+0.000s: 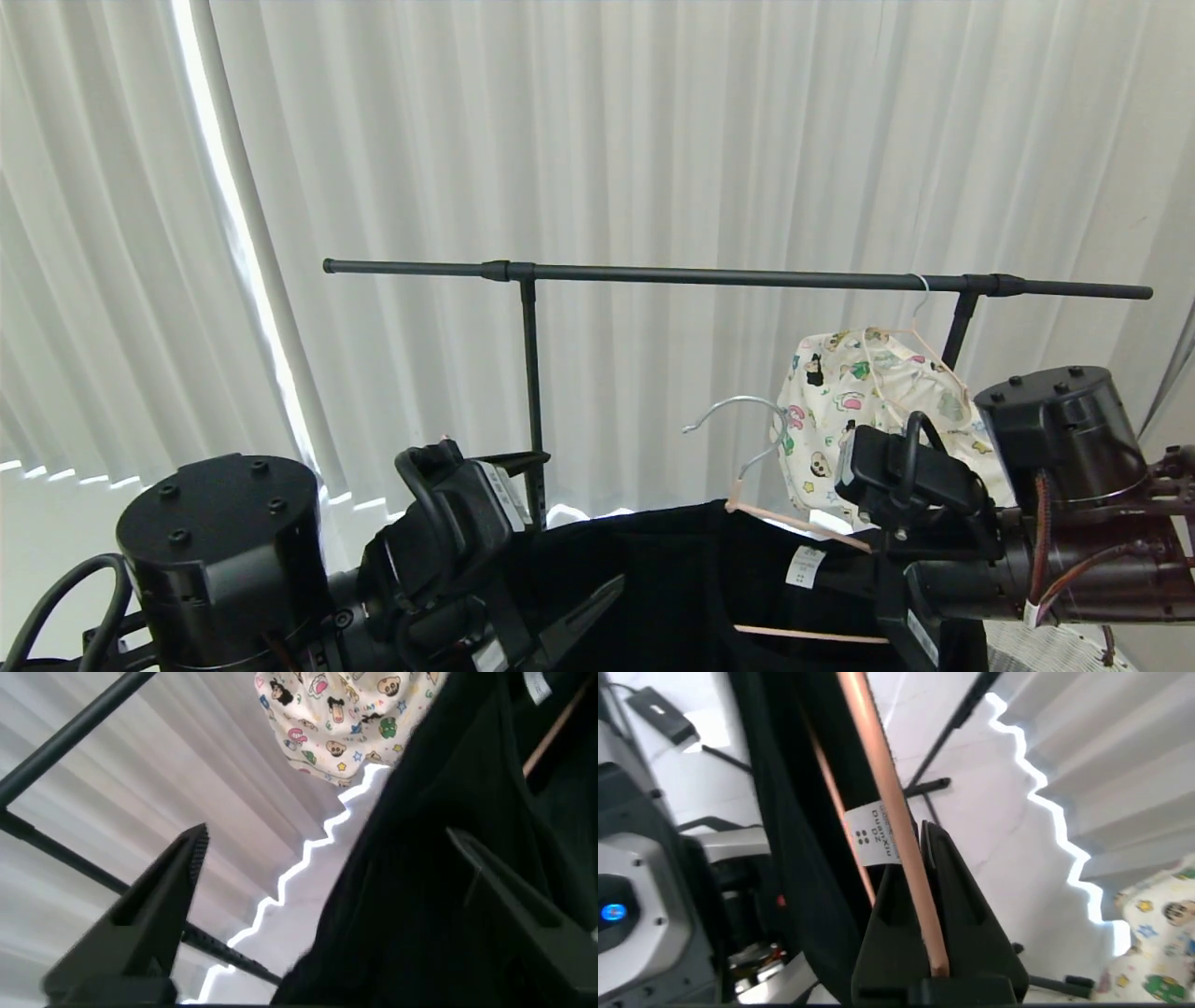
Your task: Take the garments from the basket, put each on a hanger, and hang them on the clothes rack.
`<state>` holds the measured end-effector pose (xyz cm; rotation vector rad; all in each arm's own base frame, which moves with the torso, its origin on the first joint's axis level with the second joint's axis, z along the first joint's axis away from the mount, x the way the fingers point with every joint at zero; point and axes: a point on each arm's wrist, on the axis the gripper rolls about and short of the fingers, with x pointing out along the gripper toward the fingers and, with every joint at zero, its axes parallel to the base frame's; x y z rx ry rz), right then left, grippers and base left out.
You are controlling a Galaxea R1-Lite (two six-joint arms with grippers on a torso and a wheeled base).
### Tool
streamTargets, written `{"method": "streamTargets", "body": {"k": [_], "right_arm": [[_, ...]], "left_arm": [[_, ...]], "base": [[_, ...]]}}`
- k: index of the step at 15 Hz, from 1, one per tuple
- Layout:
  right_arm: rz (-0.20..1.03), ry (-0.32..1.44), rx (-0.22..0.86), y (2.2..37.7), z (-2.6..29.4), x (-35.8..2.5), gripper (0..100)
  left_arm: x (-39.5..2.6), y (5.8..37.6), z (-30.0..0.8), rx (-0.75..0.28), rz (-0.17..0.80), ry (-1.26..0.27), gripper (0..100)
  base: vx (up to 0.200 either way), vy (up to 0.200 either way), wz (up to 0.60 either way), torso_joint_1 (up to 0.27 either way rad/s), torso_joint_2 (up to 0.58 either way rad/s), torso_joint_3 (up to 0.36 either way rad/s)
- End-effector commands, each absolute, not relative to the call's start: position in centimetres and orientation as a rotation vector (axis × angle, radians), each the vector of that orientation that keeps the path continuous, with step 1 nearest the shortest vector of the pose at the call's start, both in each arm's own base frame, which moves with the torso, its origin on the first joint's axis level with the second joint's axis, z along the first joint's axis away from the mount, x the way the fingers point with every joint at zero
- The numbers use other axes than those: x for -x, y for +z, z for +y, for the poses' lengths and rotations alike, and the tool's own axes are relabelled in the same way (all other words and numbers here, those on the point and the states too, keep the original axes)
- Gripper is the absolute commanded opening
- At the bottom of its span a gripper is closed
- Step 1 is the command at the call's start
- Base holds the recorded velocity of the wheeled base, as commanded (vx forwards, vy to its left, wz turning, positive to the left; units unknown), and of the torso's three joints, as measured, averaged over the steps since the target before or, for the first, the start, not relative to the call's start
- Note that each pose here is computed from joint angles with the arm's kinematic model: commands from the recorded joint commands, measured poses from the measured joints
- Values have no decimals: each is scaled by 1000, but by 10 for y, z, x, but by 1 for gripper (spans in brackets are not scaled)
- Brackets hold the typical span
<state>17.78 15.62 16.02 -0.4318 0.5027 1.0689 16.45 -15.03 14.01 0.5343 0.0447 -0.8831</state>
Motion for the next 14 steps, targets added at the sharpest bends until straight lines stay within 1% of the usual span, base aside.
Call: {"method": "streamTargets", "body": {"k": [1, 4, 6, 7, 10, 11, 12, 13, 14], "right_arm": [[490, 1036, 423, 163, 149, -182, 0], [479, 1007, 412, 167, 141, -182, 0], [490, 990, 410, 164, 134, -180, 0], [483, 981, 406, 166, 130, -178, 0], [460, 981, 415, 169, 125, -172, 0], [454, 982, 420, 169, 125, -171, 0], [445, 984, 421, 171, 123, -168, 0], [433, 984, 421, 173, 123, -167, 0], [415, 987, 422, 176, 122, -167, 0]], "left_arm": [[-162, 137, -147, -539, 59, -882, 100], [-156, 136, -138, -539, 64, -870, 100], [-145, 135, -128, -536, 65, -865, 100], [-139, 131, -114, -533, 85, -829, 100], [-137, 119, -80, -521, 167, -680, 100], [-136, 115, -74, -519, 192, -657, 100], [-130, 100, -60, -517, 276, -603, 100], [-130, 94, -52, -504, 333, -564, 100], [-136, 90, -50, -462, 378, -538, 100]], "base": [[0, 0, 0, 0, 0, 0], [0, 0, 0, 0, 0, 0], [0, 0, 0, 0, 0, 0], [0, 0, 0, 0, 0, 0], [0, 0, 0, 0, 0, 0], [0, 0, 0, 0, 0, 0], [0, 0, 0, 0, 0, 0], [0, 0, 0, 0, 0, 0], [0, 0, 0, 0, 0, 0]]}}
